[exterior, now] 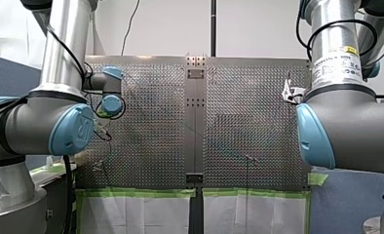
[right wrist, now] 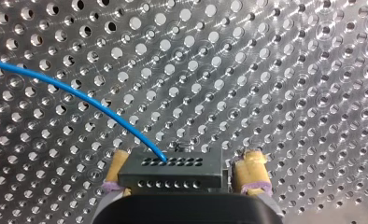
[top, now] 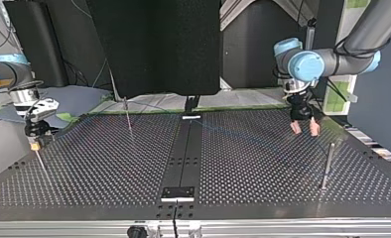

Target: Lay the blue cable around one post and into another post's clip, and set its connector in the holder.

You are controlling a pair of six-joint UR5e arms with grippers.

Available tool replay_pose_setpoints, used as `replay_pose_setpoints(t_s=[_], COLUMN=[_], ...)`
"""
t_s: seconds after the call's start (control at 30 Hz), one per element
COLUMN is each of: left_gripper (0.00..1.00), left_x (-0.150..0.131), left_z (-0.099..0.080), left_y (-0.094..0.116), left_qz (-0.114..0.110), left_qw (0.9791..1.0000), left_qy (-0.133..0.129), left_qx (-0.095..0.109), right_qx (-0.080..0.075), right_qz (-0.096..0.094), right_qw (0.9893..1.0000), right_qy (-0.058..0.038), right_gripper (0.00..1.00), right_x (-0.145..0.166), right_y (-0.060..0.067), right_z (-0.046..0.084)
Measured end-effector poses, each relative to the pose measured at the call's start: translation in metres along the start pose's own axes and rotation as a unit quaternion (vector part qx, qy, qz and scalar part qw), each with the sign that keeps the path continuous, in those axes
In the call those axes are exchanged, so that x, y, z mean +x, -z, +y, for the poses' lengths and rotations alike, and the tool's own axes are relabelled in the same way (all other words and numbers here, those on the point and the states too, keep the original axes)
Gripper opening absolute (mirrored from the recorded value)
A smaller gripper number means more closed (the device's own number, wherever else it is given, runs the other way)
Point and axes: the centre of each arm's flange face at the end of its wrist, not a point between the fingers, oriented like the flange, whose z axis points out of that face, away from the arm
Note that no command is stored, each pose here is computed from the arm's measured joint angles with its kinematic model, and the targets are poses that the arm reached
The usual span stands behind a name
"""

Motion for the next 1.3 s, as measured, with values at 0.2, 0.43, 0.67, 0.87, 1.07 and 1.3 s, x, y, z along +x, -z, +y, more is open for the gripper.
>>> replay_pose_setpoints(t_s=[0.2,0.43,0.67,0.87,1.07,1.3], left_gripper=[1.0,1.0,1.0,1.0,1.0,1.0], left_x=[-0.004,-0.011,-0.035,-0.066,-0.1,-0.14], left_z=[-0.007,-0.003,-0.021,-0.052,-0.082,-0.114], left_y=[0.022,0.051,0.059,0.057,0.058,0.065], left_qz=[0.007,0.015,-0.009,-0.04,-0.073,-0.115], left_qw=[0.9995,0.9988,0.9974,0.9949,0.9913,0.9853], left_qy=[-0.007,-0.041,-0.07,-0.09,-0.108,-0.126], left_qx=[0.029,0.024,0.012,0.019,0.02,0.011], right_qx=[0.0,0.0,0.0,0.0,0.0,0.0], right_qz=[0.0,0.0,0.0,0.0,0.0,0.0], right_qw=[1.0,1.0,1.0,1.0,1.0,1.0], right_qy=[0.0,0.0,0.0,0.0,0.0,0.0], right_gripper=[1.0,1.0,1.0,1.0,1.0,1.0], right_x=[0.0,0.0,0.0,0.0,0.0,0.0], right_y=[0.0,0.0,0.0,0.0,0.0,0.0], right_z=[0.0,0.0,0.0,0.0,0.0,0.0])
